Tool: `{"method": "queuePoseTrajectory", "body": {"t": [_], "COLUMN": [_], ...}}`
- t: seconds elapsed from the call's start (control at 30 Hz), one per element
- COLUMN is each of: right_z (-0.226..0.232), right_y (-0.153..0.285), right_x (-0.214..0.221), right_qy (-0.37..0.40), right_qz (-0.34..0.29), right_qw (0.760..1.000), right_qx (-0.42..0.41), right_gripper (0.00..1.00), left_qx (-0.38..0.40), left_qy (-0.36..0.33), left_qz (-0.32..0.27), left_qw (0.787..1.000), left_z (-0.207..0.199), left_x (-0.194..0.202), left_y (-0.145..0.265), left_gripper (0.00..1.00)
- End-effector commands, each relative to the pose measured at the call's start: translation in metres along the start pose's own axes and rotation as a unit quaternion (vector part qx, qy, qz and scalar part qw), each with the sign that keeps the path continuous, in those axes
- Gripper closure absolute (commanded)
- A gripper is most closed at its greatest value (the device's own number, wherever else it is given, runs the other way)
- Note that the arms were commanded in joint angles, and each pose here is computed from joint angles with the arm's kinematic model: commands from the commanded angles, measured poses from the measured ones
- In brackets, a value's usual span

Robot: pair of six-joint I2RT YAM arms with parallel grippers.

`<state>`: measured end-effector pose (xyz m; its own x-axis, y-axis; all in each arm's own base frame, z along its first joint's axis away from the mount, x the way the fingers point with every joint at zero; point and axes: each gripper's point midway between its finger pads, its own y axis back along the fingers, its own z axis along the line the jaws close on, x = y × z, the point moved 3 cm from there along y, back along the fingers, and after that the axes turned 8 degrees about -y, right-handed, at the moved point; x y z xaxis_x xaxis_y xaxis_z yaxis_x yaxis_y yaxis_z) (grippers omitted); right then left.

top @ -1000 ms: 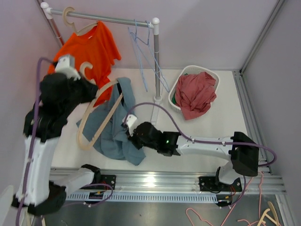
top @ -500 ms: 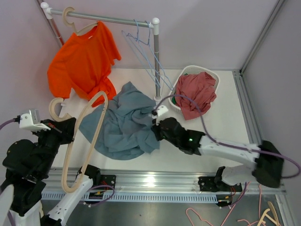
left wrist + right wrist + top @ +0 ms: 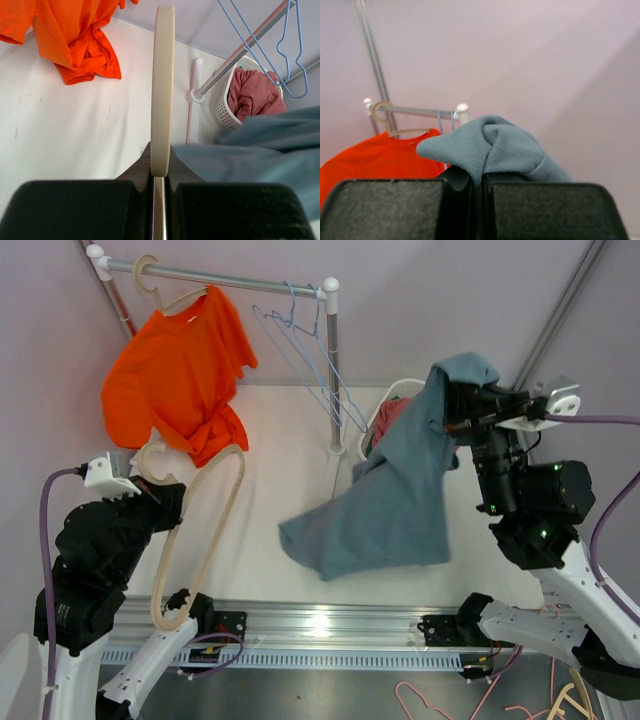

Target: Remove the t-shirt from the hanger

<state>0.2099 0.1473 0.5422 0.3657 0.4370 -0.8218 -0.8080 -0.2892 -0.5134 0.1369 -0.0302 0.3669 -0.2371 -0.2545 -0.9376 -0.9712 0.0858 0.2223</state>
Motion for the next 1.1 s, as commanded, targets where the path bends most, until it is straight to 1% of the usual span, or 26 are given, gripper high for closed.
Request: {"method": "queuePoseTrajectory", "body": {"t": [0.0,0.03,0.1,0.13,0.17,0.2,0.23,0.27,0.33,0.37,0.4,0.43,0.47,0.5,0.53,0.57,0.6,0.63,0.7,0.77,0.8,0.83,0.9,0.93,1.0,1.07], "right_z": [0.008,0.013,0.007,0.008,0.003,0.001,0.002,0.000,-0.010,-0.010,-0.018,-0.022,-0.025,-0.032,-0.041,-0.049,-0.050,-0.065,-0.074,-0.088,-0.100,-0.103,-0.116,-0.131,-0.146,-0.161], "right_y": [-0.040,-0.062,-0.087,-0.096,-0.120,-0.131,-0.135,-0.156,-0.169,-0.169,-0.188,-0.194,-0.192,-0.200,-0.196,-0.200,-0.193,-0.210,-0.211,-0.212,-0.223,-0.210,-0.203,-0.201,-0.195,-0.199], "right_x": [-0.049,-0.036,-0.048,-0.081,-0.064,-0.068,-0.100,-0.080,-0.090,-0.115,-0.098,-0.101,-0.116,-0.103,-0.112,-0.111,-0.139,-0.123,-0.131,-0.124,-0.089,-0.095,-0.069,-0.029,-0.022,0.001], "right_qy": [0.033,0.039,0.038,0.021,0.021,0.017,0.004,0.004,0.000,-0.012,-0.015,-0.017,-0.028,-0.029,-0.037,-0.041,-0.055,-0.057,-0.063,-0.052,-0.042,-0.044,-0.038,-0.031,-0.048,-0.049], "right_qz": [-0.104,-0.101,-0.131,-0.187,-0.189,-0.207,-0.259,-0.257,-0.297,-0.325,-0.315,-0.320,-0.349,-0.356,-0.393,-0.396,-0.422,-0.398,-0.407,-0.389,-0.345,-0.339,-0.313,-0.282,-0.274,-0.232], "right_qw": [0.994,0.994,0.991,0.982,0.982,0.978,0.966,0.966,0.954,0.945,0.948,0.947,0.936,0.933,0.917,0.914,0.902,0.911,0.907,0.912,0.927,0.926,0.932,0.940,0.941,0.950], "right_qx": [-0.015,-0.016,-0.006,-0.003,0.008,0.013,0.016,0.021,0.028,0.029,0.034,0.038,0.045,0.055,0.061,0.076,0.077,0.086,0.087,0.120,0.142,0.159,0.178,0.191,0.193,0.204], "right_gripper": [1.00,1.00,1.00,1.00,1.00,1.00,1.00,1.00,1.00,1.00,1.00,1.00,1.00,1.00,1.00,1.00,1.00,1.00,1.00,1.00,1.00,1.00,1.00,1.00,1.00,1.00], "left_qx": [0.025,0.026,0.026,0.027,0.027,0.028,0.030,0.033,0.038,0.046,0.049,0.051,0.053,0.055,0.054,0.054,0.054,0.054,0.050,0.045,0.043,0.041,0.038,0.041,0.045,0.047], "left_qy": [0.013,0.013,0.011,0.010,0.009,0.008,0.008,0.009,0.008,0.010,0.011,0.010,0.011,0.010,0.009,0.008,0.007,0.005,0.000,-0.005,-0.006,-0.008,-0.010,-0.011,-0.013,-0.015], "left_qz": [-0.017,-0.017,-0.018,-0.018,-0.019,-0.020,-0.018,-0.019,-0.017,-0.016,-0.015,-0.013,-0.009,-0.003,-0.002,0.001,0.002,0.001,0.001,0.000,-0.004,-0.004,-0.005,-0.006,-0.006,0.000], "left_qw": [0.999,0.999,0.999,0.999,0.999,0.999,0.999,0.999,0.999,0.999,0.999,0.999,0.999,0.998,0.998,0.999,0.998,0.999,0.999,0.999,0.999,0.999,0.999,0.999,0.999,0.999], "left_z": [-0.013,-0.014,-0.014,-0.015,-0.015,-0.015,-0.016,-0.017,-0.019,-0.022,-0.023,-0.025,-0.026,-0.027,-0.027,-0.028,-0.028,-0.028,-0.027,-0.026,-0.026,-0.026,-0.026,-0.027,-0.031,-0.033], "left_x": [-0.011,-0.012,-0.014,-0.015,-0.015,-0.016,-0.015,-0.016,-0.014,-0.014,-0.013,-0.013,-0.011,-0.010,-0.009,-0.008,-0.007,-0.007,-0.007,-0.007,-0.009,-0.010,-0.011,-0.014,-0.018,-0.018], "left_y": [-0.011,-0.013,-0.014,-0.014,-0.015,-0.015,-0.015,-0.017,-0.020,-0.021,-0.024,-0.026,-0.029,-0.033,-0.035,-0.038,-0.040,-0.041,-0.044,-0.048,-0.048,-0.052,-0.055,-0.055,-0.058,-0.063], "left_gripper": [0.99,0.99,0.99,0.99,0.99,1.00,1.00,0.99,0.99,0.99,0.99,1.00,0.99,0.99,0.99,0.99,0.99,0.99,1.00,0.99,0.99,0.99,0.99,0.99,0.99,0.99]}}
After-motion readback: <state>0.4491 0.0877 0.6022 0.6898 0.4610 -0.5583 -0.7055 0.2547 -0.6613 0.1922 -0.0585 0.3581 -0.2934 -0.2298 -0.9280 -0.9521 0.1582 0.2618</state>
